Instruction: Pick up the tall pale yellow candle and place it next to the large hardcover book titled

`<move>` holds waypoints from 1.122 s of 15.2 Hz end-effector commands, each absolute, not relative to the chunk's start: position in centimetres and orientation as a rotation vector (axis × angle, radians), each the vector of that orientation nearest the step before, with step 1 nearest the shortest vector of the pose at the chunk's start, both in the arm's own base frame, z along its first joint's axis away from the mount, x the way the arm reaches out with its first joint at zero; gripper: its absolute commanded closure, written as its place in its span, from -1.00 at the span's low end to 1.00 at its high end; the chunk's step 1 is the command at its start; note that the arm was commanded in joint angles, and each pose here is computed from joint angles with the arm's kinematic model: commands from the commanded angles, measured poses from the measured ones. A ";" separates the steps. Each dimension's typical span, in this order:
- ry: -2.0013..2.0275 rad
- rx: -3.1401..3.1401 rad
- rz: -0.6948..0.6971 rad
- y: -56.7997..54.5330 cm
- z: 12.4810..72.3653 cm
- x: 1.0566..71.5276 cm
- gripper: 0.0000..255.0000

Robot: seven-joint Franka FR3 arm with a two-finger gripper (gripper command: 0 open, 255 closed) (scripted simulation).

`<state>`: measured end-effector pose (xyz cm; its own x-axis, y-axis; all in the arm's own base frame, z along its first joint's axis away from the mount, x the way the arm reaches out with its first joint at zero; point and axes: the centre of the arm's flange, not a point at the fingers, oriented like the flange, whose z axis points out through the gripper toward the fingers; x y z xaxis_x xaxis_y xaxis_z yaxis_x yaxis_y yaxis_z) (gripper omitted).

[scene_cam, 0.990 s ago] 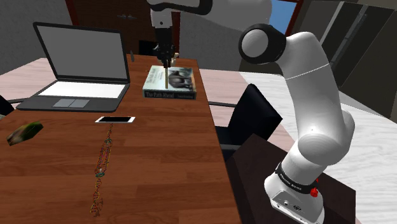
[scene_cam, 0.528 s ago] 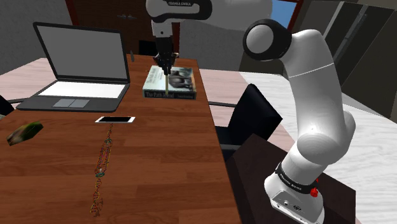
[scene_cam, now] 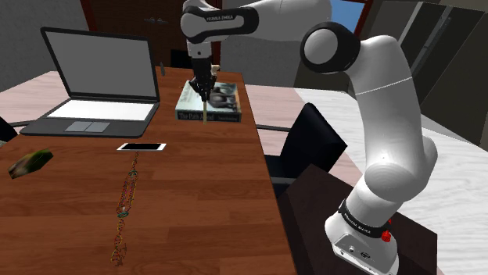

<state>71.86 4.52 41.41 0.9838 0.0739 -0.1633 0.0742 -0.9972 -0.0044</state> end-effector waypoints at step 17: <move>0.117 3.127 -0.257 4.5 40.9 72.1 -1.00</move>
<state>71.92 4.60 40.31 0.9839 0.0737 -0.1626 0.0740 -0.9973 -0.0045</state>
